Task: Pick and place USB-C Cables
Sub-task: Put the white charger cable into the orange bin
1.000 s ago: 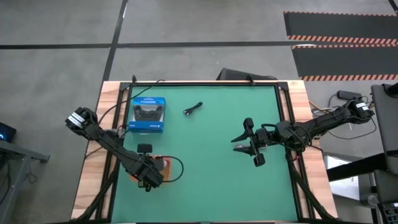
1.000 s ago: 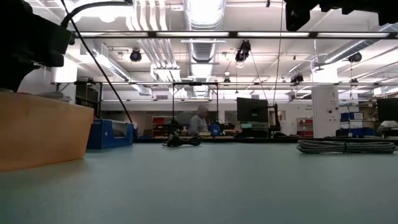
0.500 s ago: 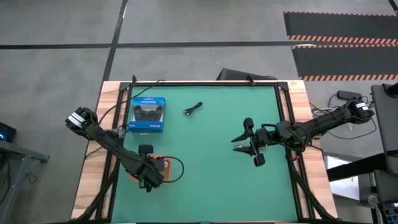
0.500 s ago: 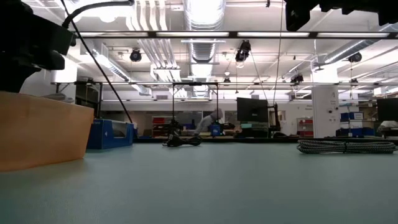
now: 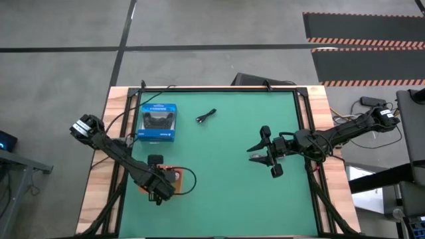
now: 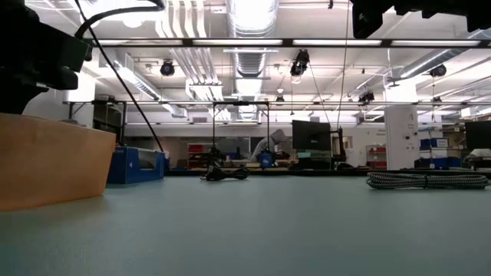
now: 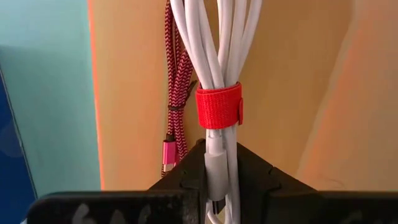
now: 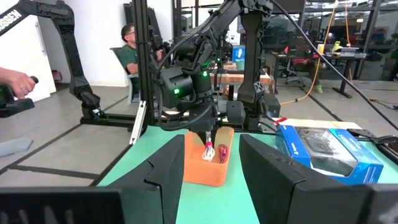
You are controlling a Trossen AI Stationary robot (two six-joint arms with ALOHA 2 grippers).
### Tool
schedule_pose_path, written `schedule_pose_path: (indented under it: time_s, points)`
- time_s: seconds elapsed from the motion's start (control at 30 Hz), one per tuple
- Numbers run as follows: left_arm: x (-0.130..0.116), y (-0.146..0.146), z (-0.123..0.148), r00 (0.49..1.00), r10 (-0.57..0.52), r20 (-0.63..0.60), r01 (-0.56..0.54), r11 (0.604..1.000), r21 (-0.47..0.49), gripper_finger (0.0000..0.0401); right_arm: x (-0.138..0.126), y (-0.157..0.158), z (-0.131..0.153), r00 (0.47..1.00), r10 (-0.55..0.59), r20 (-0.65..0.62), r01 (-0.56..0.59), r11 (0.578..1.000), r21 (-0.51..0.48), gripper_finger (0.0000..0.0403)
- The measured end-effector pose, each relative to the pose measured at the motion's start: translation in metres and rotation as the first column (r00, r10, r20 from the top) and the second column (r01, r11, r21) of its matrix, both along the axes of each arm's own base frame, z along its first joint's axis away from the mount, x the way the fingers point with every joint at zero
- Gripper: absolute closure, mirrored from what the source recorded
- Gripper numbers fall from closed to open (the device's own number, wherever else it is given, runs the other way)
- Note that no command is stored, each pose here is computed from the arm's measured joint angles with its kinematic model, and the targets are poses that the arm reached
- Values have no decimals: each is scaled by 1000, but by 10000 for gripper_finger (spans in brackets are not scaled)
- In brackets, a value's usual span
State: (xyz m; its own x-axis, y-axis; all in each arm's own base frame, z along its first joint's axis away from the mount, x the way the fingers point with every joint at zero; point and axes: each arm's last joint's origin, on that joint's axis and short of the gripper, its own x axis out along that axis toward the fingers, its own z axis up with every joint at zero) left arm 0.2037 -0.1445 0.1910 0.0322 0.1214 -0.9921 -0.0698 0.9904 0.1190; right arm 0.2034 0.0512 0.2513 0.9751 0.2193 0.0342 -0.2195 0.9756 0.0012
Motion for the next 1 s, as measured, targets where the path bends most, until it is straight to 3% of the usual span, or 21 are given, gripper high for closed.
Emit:
schedule_pose_path:
  time_s: [0.3,1.0]
  points:
    - [-3,2,-16,1000,1,12,-1,1000,-22,364,0,0,0,1000,0,0,0,1000,0,261]
    - [-6,3,-22,1000,2,-14,-3,999,-46,364,0,0,0,1000,0,0,0,1000,0,255]
